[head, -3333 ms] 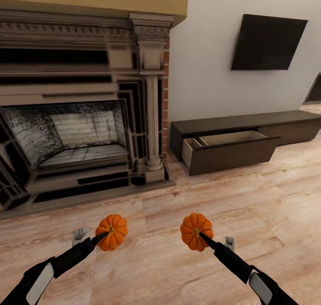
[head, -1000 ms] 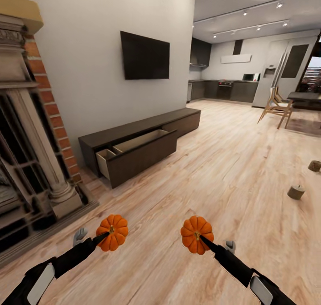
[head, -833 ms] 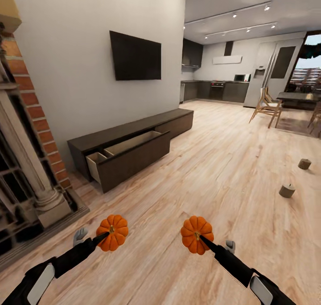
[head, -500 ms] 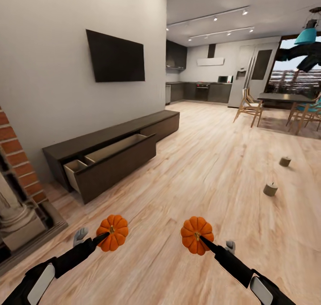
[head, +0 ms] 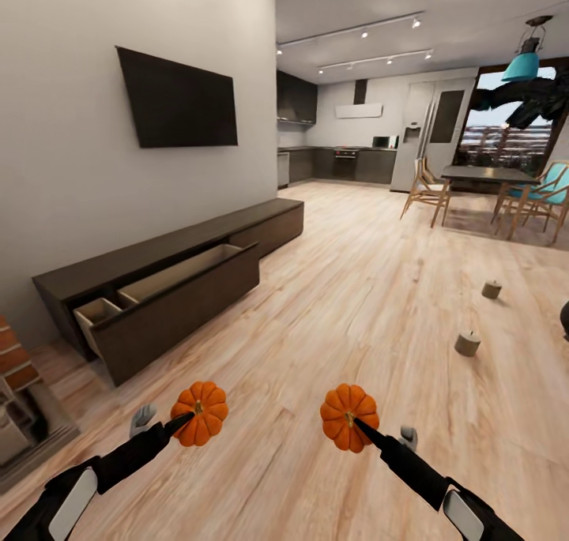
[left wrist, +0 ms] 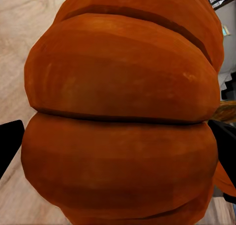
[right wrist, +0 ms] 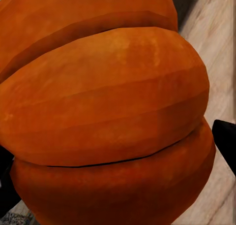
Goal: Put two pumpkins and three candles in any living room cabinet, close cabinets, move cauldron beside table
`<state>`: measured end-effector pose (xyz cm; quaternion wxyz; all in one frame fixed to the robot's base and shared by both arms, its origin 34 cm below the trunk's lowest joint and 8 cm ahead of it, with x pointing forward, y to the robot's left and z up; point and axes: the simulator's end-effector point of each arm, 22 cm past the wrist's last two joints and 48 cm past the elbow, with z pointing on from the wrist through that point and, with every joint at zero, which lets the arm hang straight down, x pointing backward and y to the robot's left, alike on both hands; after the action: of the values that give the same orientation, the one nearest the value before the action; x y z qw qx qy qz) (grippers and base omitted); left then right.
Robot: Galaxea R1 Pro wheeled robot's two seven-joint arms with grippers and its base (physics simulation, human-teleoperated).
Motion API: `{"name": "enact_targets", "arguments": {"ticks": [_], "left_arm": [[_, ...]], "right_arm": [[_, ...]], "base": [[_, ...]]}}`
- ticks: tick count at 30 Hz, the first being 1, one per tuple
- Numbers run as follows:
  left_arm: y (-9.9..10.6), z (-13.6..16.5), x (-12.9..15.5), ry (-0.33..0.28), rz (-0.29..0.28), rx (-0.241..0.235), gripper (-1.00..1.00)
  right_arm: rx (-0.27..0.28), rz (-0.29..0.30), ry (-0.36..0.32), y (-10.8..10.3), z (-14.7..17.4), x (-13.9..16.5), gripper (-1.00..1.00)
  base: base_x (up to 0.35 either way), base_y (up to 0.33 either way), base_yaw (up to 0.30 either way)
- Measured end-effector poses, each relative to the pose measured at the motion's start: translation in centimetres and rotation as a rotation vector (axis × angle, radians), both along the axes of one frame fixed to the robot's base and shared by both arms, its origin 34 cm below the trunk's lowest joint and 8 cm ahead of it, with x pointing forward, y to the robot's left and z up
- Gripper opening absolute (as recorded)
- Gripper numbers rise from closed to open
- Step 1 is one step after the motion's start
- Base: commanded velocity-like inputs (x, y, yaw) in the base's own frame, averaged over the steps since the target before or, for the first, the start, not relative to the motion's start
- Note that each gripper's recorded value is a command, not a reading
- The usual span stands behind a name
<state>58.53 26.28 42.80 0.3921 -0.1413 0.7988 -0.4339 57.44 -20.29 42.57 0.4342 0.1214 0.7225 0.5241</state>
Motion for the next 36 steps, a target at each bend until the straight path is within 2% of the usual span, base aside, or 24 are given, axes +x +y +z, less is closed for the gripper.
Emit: {"name": "enact_targets", "arguments": {"ticks": [36], "left_arm": [[0.04, -0.19, -0.08, 0.005, 0.002, 0.0, -1.0]], "right_arm": [[-0.007, -0.004, 0.006, -0.08, -0.23, 0.02, -1.0]], "base": [[0.275, -0.134, 0.0]]}}
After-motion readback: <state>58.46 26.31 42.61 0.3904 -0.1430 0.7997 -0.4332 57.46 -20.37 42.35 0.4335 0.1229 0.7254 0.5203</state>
